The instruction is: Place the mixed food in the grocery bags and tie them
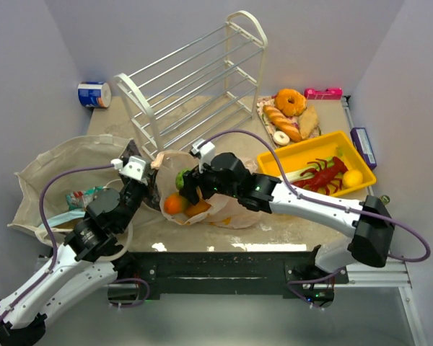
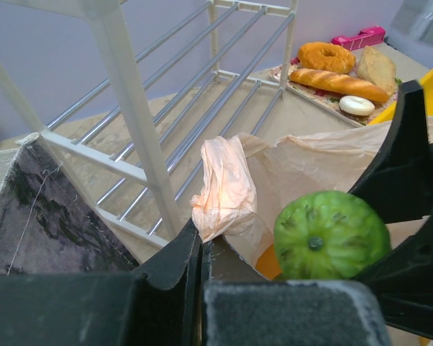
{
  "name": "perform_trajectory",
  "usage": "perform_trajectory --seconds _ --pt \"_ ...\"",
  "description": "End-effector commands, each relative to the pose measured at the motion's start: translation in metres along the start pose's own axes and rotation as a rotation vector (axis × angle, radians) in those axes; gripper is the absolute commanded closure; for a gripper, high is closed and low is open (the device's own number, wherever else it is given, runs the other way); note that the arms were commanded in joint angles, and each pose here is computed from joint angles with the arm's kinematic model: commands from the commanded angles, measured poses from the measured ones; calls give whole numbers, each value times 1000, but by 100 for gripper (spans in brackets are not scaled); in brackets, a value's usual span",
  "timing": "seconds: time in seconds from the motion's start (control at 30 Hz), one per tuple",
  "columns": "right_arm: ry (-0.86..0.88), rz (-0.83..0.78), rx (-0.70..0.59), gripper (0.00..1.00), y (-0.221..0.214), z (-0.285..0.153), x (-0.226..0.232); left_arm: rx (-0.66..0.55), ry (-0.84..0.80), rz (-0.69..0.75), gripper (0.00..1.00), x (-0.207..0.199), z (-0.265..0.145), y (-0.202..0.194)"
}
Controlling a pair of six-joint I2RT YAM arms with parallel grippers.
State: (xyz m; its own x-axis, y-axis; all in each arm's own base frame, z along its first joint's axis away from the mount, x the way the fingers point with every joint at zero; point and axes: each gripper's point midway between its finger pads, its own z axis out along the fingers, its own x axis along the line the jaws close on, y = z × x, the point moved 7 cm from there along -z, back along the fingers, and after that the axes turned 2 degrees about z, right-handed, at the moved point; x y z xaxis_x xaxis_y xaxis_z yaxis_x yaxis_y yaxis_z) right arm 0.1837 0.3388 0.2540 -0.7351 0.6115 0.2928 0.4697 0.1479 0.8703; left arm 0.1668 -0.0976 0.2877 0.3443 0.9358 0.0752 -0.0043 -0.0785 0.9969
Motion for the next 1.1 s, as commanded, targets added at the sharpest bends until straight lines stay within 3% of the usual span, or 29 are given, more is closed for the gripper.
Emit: perform_trajectory --seconds 0.0,0.1,0.13,0.17,0.53,0.63,0.77,0.9,1.07 --pt "-52 14 -78 65 28 10 1 -34 27 -6 100 3 2 6" --pt "-77 12 -54 34 25 19 -2 -32 28 -7 100 3 2 6" --pt "-81 10 -56 4 24 18 -3 -28 28 -5 100 3 2 5" --pt "-82 4 -58 1 23 18 -3 -29 28 -5 100 3 3 5" --pt "-52 -37 -132 1 51 -22 4 -33 20 -5 100 2 2 6" --pt "-185 -58 -177 1 64 -46 -13 -35 17 -7 100 2 2 7" --pt "-342 19 -212 4 79 -81 -69 -40 16 -9 100 2 1 7" --pt "-545 146 -252 10 77 -120 -156 -41 7 -8 100 1 1 8" --pt "-733 223 -220 18 67 -136 -234 -35 -2 -5 100 0 2 6"
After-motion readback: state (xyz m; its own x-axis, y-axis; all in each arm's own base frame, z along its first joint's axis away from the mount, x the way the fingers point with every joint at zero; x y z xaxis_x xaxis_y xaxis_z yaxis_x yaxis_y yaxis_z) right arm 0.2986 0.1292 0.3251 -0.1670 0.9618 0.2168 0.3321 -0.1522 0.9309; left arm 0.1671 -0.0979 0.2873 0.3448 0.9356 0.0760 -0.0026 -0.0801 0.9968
